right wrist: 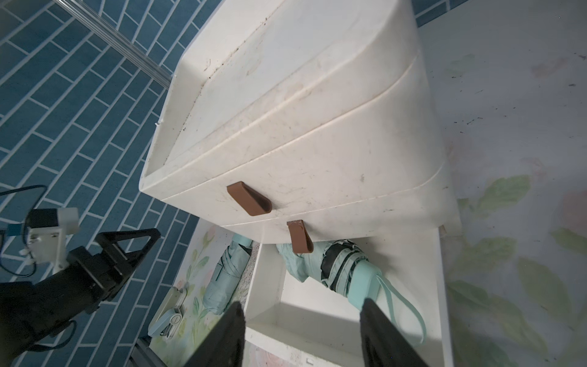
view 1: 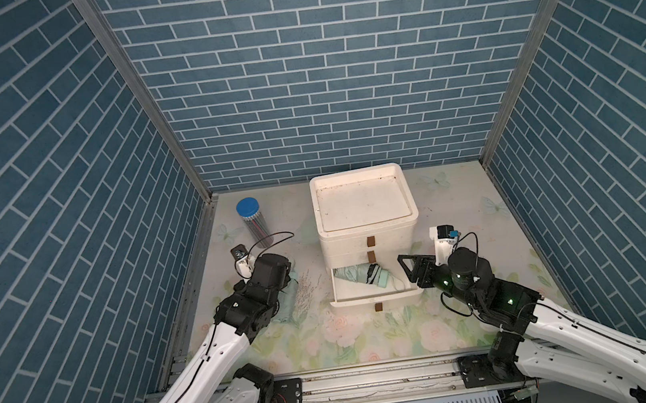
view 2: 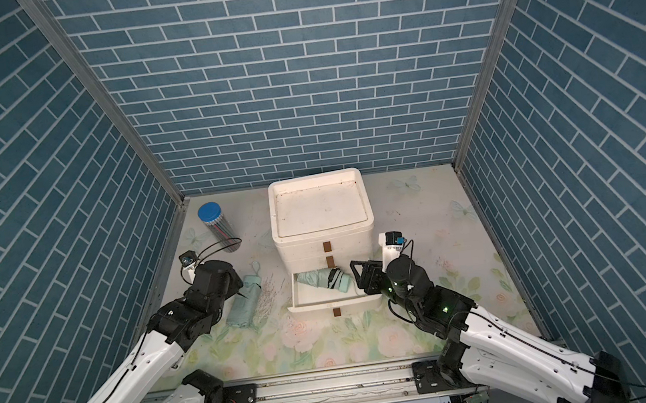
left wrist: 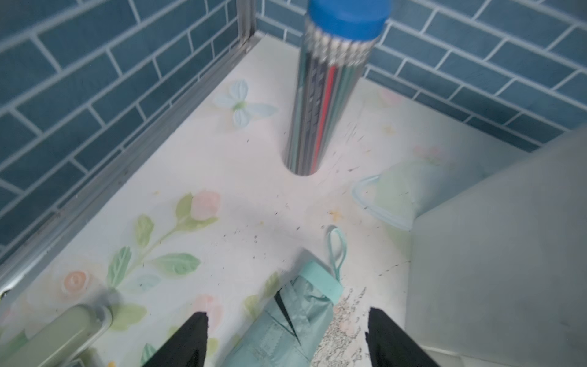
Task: Place the umbrella in the drawer by color
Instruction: Place the umbrella in the drawer, then pick up the umbrella from the center of the board.
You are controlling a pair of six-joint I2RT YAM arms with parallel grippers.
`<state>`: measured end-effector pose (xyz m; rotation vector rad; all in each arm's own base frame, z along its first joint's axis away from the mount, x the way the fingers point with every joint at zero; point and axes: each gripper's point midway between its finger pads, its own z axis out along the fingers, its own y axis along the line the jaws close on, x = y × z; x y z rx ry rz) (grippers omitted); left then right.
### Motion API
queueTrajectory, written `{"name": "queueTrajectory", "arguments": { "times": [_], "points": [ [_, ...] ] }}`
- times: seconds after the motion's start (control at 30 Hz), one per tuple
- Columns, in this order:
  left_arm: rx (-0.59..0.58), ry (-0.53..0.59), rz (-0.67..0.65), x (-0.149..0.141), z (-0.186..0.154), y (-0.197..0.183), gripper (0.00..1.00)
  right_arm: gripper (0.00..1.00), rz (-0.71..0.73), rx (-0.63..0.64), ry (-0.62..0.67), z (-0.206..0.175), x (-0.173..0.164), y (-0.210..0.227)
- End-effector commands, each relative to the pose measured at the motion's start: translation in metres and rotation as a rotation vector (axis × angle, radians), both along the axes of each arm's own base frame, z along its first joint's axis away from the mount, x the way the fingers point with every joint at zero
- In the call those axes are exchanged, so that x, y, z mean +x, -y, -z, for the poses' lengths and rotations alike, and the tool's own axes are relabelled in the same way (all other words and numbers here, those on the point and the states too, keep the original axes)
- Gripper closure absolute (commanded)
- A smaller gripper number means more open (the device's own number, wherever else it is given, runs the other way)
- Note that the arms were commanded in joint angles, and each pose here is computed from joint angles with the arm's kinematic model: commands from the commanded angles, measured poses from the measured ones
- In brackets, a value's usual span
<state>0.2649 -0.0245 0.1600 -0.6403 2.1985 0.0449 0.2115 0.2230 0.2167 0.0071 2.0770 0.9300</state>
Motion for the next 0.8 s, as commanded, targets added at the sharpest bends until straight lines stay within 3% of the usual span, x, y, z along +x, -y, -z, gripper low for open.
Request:
{"name": "queueTrajectory", "arguments": {
  "times": [0.0, 0.43, 0.77],
  "points": [
    [-0.173, -0.113, 0.001, 0.001, 0.041, 0.012, 0.17, 0.41, -0.033, 0.017, 0.019, -0.002, -0.003, -0.007],
    [-0.277, -0.278, 0.033, -0.003, 0.115, 0.034, 0.27, 0.41, -0.036, 0.022, 0.005, 0.008, -0.007, -0.007],
    [-0.243, -0.343, 0.092, -0.020, 0.133, 0.044, 0.44, 0.41, -0.059, 0.020, 0.000, 0.009, -0.006, -0.017]
  ]
}}
